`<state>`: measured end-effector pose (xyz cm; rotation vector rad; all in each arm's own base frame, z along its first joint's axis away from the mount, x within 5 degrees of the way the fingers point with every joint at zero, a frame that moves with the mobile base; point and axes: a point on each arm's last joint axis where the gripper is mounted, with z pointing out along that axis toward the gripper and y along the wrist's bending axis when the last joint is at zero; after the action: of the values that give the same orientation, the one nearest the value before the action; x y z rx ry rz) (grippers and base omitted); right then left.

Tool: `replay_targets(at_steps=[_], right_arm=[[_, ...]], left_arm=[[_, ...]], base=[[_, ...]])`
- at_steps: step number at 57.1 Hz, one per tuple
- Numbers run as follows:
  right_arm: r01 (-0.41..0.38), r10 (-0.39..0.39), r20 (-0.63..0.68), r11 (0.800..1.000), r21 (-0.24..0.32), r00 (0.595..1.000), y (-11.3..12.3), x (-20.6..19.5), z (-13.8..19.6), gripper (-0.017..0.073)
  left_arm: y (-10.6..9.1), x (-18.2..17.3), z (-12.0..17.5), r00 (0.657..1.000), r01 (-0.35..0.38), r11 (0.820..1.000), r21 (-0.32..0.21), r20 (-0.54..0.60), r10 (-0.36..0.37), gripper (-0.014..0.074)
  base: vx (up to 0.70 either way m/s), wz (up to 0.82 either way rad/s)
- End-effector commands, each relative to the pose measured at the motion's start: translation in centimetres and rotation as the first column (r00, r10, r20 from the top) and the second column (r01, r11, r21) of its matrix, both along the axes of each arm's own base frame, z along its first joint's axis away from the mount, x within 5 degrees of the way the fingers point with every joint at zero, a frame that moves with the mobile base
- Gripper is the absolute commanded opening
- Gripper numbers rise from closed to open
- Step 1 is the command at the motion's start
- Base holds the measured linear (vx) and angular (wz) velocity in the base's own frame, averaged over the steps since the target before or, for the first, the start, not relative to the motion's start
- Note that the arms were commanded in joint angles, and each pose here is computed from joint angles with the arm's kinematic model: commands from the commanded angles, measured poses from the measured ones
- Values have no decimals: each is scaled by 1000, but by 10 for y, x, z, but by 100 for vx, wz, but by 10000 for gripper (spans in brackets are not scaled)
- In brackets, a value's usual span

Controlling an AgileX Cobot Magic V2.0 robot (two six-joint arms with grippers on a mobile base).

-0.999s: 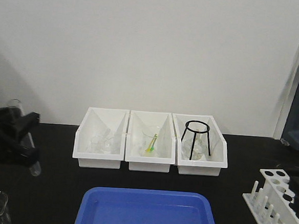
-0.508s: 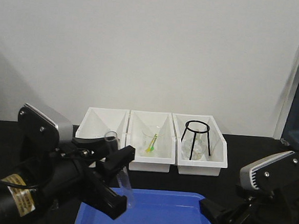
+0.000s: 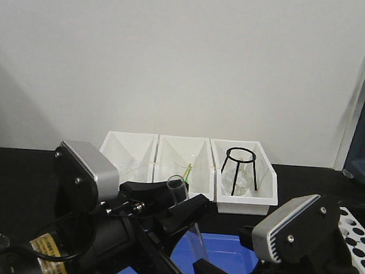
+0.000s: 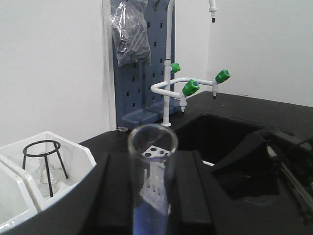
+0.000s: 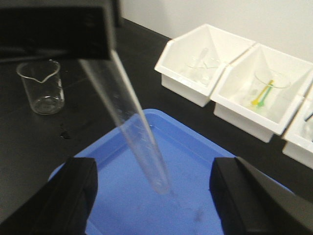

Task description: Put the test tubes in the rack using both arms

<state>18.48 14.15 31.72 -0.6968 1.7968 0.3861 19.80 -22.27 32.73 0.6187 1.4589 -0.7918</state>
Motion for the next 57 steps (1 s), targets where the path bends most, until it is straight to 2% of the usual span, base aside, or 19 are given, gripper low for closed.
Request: replay_targets(at_steps=[1, 6, 12, 15, 20, 38, 57], right_arm=[[-25, 14, 128, 996, 85, 992, 5, -1, 24, 527], [-51, 35, 151, 993, 102, 988, 10, -5, 27, 527], [-70, 51, 168, 991, 112, 984, 13, -7, 28, 527], [-71, 51, 170, 991, 111, 984, 13, -7, 29, 527], [-71, 51, 171, 991, 110, 984, 13, -7, 29, 527], [-71, 51, 172, 991, 111, 984, 13, -7, 29, 527], [-71, 51, 173, 991, 110, 984, 13, -7, 29, 517]], left_arm=[[-1, -8, 27, 996, 35, 992, -121, 84, -25, -21], [-1, -8, 27, 996, 36, 992, -122, 83, -26, -21], [-1, -8, 27, 999, 41, 987, -156, 39, -35, -21], [-1, -9, 26, 998, 54, 986, -157, 34, -50, -21], [-3, -12, 26, 996, 90, 983, -160, 19, -88, -21], [-11, -24, 20, 969, 238, 964, -119, -32, -244, -20], [-11, -25, 19, 966, 252, 961, -112, -34, -257, -18]], base=[[0, 0], [0, 0], [0, 0], [0, 0], [0, 0], [0, 0], [0, 0]])
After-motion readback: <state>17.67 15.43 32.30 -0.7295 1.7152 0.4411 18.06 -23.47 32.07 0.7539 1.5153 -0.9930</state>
